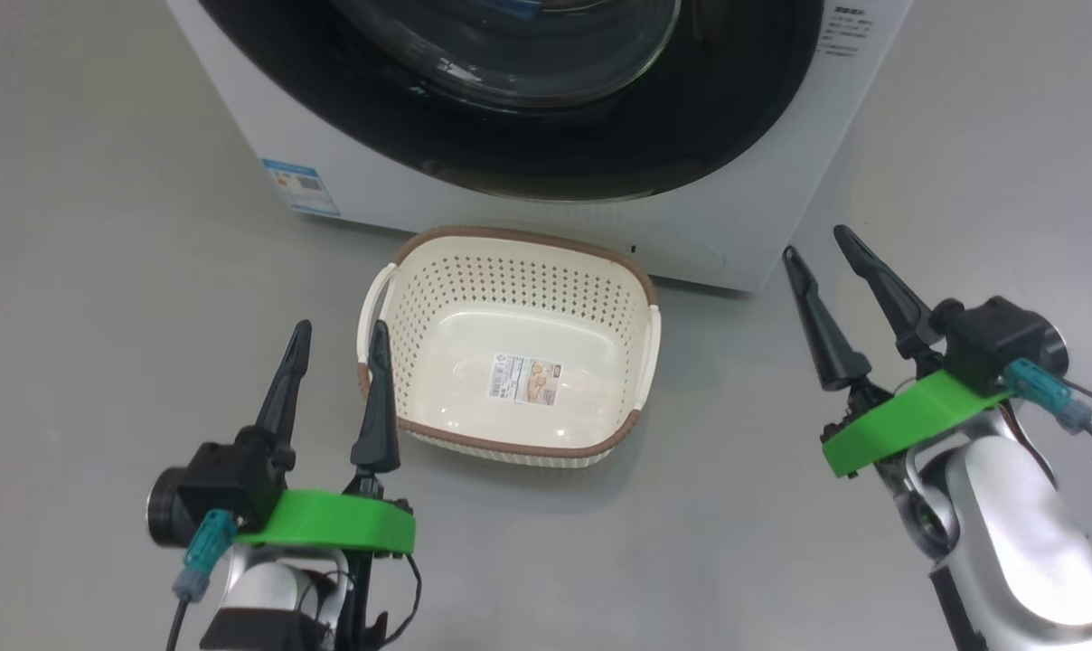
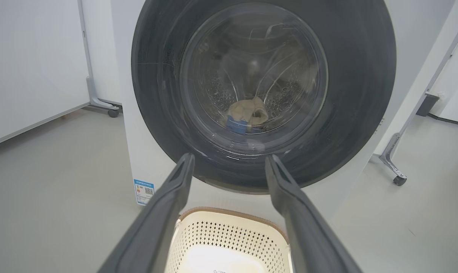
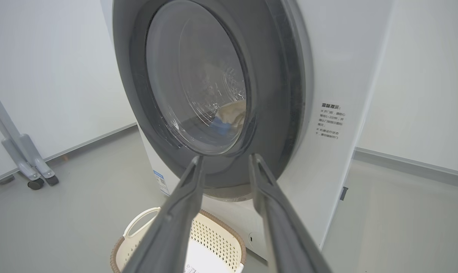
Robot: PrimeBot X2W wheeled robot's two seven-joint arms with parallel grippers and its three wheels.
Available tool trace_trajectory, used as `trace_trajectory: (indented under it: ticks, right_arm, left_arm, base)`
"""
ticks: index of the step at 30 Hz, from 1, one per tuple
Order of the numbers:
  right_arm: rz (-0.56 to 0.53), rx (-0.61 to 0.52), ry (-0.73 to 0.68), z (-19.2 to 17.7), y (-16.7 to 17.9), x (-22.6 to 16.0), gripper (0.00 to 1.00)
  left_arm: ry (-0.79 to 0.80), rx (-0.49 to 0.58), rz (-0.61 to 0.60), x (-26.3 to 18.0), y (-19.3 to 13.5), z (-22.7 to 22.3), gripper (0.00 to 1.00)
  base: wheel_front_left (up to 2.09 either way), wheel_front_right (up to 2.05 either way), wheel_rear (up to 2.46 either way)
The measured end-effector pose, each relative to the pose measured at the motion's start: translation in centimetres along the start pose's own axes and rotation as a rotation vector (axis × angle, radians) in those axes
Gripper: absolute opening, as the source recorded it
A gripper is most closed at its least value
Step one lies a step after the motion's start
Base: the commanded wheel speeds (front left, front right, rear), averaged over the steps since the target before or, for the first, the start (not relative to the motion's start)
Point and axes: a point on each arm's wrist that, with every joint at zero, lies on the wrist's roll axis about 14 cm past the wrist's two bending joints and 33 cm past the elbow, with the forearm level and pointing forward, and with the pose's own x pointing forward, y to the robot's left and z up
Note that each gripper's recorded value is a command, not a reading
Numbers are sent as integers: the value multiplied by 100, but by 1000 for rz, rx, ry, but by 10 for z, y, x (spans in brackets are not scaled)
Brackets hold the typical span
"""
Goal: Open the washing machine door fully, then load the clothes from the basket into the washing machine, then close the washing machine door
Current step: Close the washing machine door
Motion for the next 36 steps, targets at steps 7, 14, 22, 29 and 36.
trace_trajectory:
  ticks: [7,14,22,29,36]
  right_arm:
    - [-104,-16,-31,18,-19,-42,100]
    - [-215,-19,-24,23,-40,-82,100]
    - [-318,-8,-38,37,-58,-123,100]
    - [-373,8,-44,43,-66,-146,100]
    - [-403,15,-33,43,-67,-163,100]
  left_arm:
    - [9,-25,-72,4,-22,-4,100]
    - [15,-30,-107,0,-36,-6,100]
    - [21,-34,-135,-8,-46,-7,100]
    - [23,-32,-139,-12,-48,-7,100]
    - [34,-31,-143,-17,-50,-10,100]
  base:
    - [0,0,0]
    - [0,0,0]
    - [0,0,0]
    - [0,0,0]
    - [0,0,0]
